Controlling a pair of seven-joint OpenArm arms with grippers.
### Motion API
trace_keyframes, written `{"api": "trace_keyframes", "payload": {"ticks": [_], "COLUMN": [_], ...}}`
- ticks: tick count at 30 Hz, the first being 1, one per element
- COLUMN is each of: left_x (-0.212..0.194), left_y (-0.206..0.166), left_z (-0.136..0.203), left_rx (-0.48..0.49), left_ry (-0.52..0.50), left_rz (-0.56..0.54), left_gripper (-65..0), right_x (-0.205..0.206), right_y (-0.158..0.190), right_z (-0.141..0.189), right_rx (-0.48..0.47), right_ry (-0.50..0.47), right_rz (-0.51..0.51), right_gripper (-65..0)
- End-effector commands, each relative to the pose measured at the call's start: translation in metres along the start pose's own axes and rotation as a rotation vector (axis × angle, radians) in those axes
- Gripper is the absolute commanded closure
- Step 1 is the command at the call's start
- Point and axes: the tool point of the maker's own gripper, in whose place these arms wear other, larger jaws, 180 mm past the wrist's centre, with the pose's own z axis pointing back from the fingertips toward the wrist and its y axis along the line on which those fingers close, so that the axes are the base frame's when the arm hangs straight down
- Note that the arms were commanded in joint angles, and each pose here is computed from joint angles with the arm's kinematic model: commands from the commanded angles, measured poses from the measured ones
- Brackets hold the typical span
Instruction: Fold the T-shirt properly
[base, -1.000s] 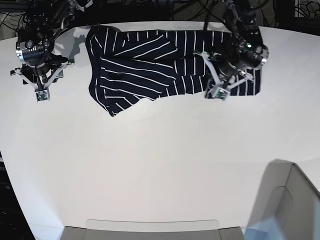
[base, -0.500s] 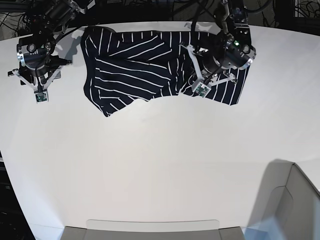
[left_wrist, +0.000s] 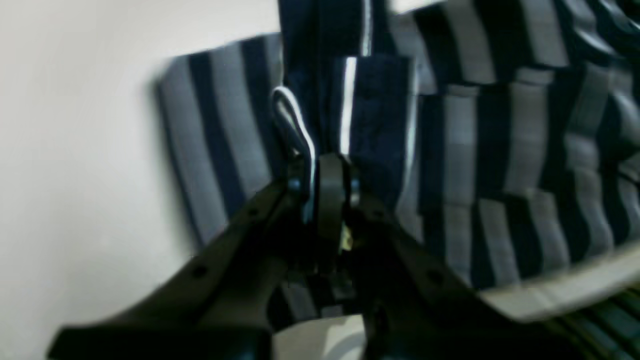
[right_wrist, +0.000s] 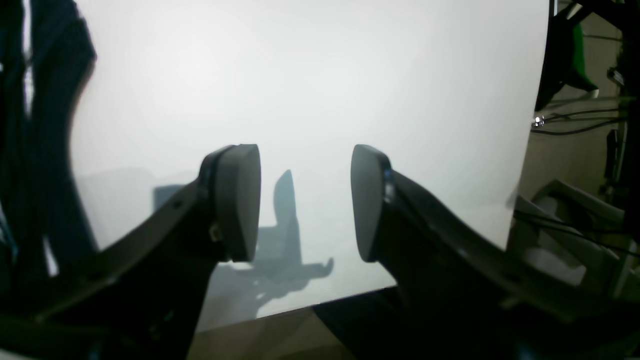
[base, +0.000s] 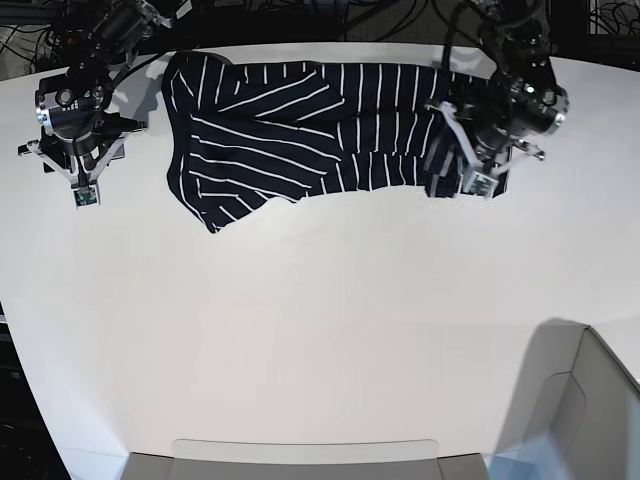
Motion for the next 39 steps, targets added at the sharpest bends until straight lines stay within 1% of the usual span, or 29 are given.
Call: {"api": "trace_keyframes", "payload": {"ticks": [1,5,7,11,14,18,22,25,27,28,33,36,39], "left_x": [0.013,0.024,0.031,0.04,0.047,0.051,0.057,0.052,0.05,0.048,0.047,0.049,0.049], "left_y": [-0.004,-0.041,-0.054,-0.066,-0.083,-0.096,-0.101,-0.102,-0.102,-0.102,-0.102,-0.108,-0.129], "left_z": [0.004,0.004,0.005,0.01,0.013,0.015,0.015,0.015,0.014,0.014,0.016,0.022,0.037], "left_rx": [-0.018,-0.167,-0.227,-0.297,-0.365,-0.42,-0.43,-0.434,-0.436,-0.435,-0.441,-0.5,-0.639], "left_ry": [-0.048,-0.122,-0.156,-0.203,-0.23,-0.239,-0.244,-0.216,-0.208,-0.205,-0.203,-0.229,-0.251], "left_rz": [-0.016,0.017,0.017,0.026,0.003,-0.036,-0.066,-0.129,-0.141,-0.14,-0.148,-0.146,-0.191], "left_gripper": [0.0,0.0,0.0,0.0,0.0,0.0,0.0,0.0,0.0,-0.5,-8.6,-10.0,-10.0], "right_x": [0.009,0.009,0.009,0.009,0.009,0.009,0.014,0.018,0.021,0.021,0.023,0.024,0.024], "right_y": [-0.004,-0.004,-0.004,-0.004,-0.004,-0.004,0.001,0.007,0.01,0.011,0.01,0.014,0.014], "right_z": [0.004,0.004,0.004,0.004,0.004,0.004,0.003,0.003,0.004,0.004,0.004,0.004,0.004], "right_rx": [-0.011,-0.011,-0.011,-0.011,-0.011,-0.011,0.001,0.013,0.02,0.021,0.02,0.029,0.029], "right_ry": [-0.035,-0.035,-0.035,-0.035,-0.035,-0.035,-0.046,-0.053,-0.06,-0.061,-0.066,-0.068,-0.068], "right_rz": [0.011,0.011,0.011,0.011,0.011,0.011,0.027,0.047,0.057,0.058,0.057,0.069,0.069], "right_gripper": [-29.1,-29.1,-29.1,-29.1,-29.1,-29.1,-29.1,-29.1,-29.1,-29.1,-29.1,-29.1,-29.1]}}
